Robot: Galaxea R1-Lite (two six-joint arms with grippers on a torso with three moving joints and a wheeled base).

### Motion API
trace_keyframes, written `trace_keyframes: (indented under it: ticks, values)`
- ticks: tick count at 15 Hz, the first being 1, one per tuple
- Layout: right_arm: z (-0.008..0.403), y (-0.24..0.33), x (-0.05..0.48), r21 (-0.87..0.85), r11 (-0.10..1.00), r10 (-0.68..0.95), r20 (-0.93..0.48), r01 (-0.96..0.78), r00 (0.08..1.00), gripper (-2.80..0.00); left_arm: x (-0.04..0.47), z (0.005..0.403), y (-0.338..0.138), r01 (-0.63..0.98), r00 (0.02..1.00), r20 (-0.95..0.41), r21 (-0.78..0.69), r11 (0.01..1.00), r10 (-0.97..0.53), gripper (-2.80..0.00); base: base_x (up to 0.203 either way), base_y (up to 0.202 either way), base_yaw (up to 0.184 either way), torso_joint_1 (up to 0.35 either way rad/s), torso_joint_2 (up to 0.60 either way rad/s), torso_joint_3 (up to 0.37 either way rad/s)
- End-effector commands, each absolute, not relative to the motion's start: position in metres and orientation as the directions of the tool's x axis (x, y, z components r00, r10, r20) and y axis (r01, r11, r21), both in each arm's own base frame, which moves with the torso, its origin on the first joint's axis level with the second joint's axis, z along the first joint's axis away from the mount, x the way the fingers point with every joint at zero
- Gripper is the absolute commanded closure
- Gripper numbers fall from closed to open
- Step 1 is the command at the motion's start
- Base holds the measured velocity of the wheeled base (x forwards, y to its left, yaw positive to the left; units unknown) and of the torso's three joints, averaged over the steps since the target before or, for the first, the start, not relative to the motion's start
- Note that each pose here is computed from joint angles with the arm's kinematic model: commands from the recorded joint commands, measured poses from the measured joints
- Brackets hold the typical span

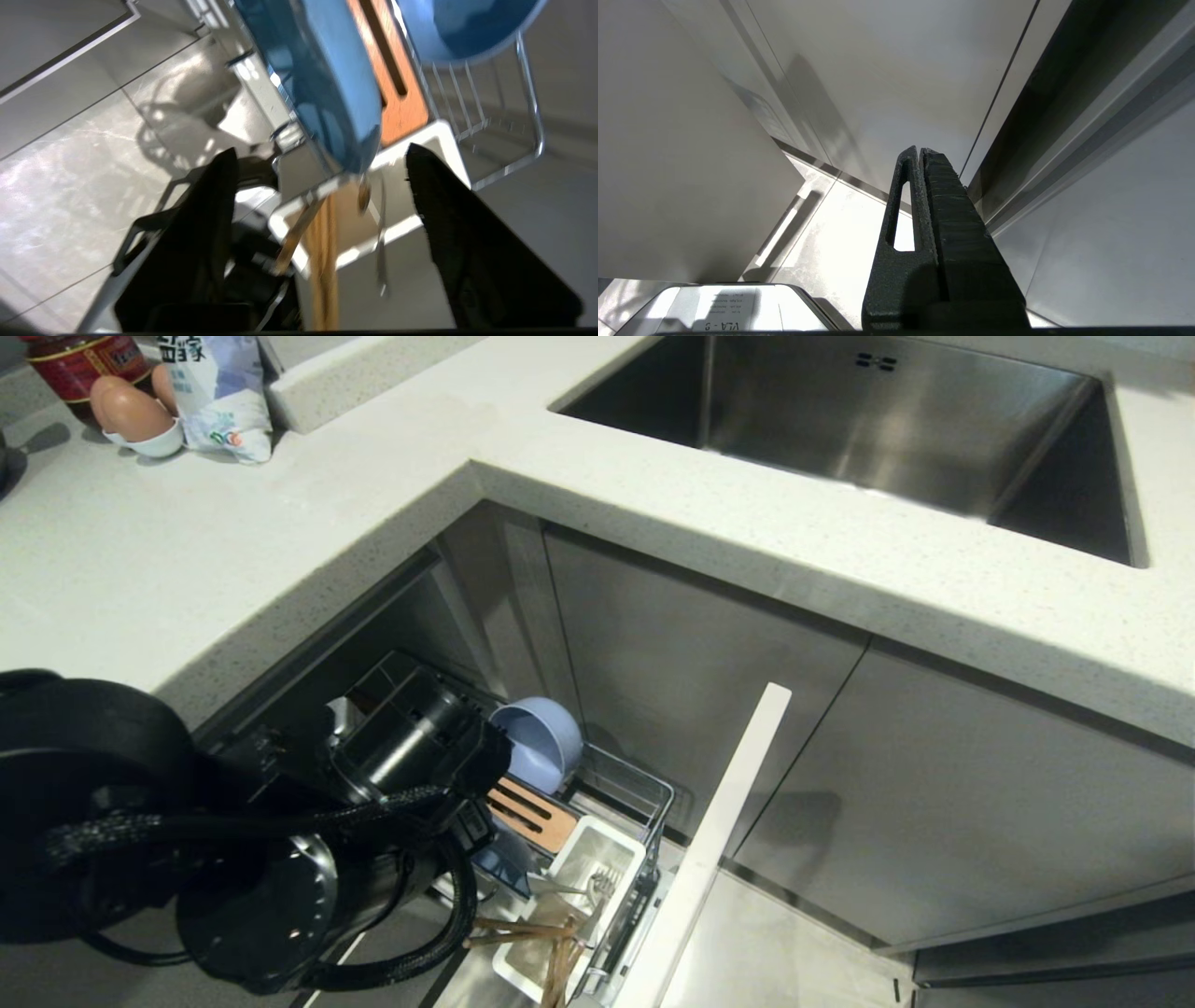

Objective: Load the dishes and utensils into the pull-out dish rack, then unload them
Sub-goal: Take the plate out of the cupboard

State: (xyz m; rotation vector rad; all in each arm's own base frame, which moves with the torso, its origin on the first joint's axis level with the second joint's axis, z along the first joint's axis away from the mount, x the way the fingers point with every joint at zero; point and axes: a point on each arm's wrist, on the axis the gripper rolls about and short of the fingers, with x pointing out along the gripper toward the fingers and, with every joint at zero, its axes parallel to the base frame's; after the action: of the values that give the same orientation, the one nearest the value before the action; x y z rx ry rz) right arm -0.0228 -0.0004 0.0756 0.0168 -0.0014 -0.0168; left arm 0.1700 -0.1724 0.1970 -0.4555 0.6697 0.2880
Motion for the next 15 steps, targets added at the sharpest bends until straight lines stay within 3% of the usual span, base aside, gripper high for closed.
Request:
trace_keyframes:
  ticks: [1, 15]
  values:
    - [0.075, 0.000, -0.023, 0.017, 1.000, -0.017, 0.000, 0.017, 1.000, 0.00, 0.181, 0.186, -0.178, -0.425, 0.738, -0.659, -0.287, 0.859, 0.145, -2.80, 0.000, 0.000, 0.000, 0.000, 0.00, 0.000]
    - [0.075, 0.000, -0.023, 0.017, 1.000, -0.017, 0.001, 0.017, 1.000, 0.00, 0.225, 0.167, -0.192, -0.463, 0.758, -0.620, -0.294, 0.836, 0.201, -2.80, 0.000, 0.000, 0.000, 0.000, 0.00, 0.000]
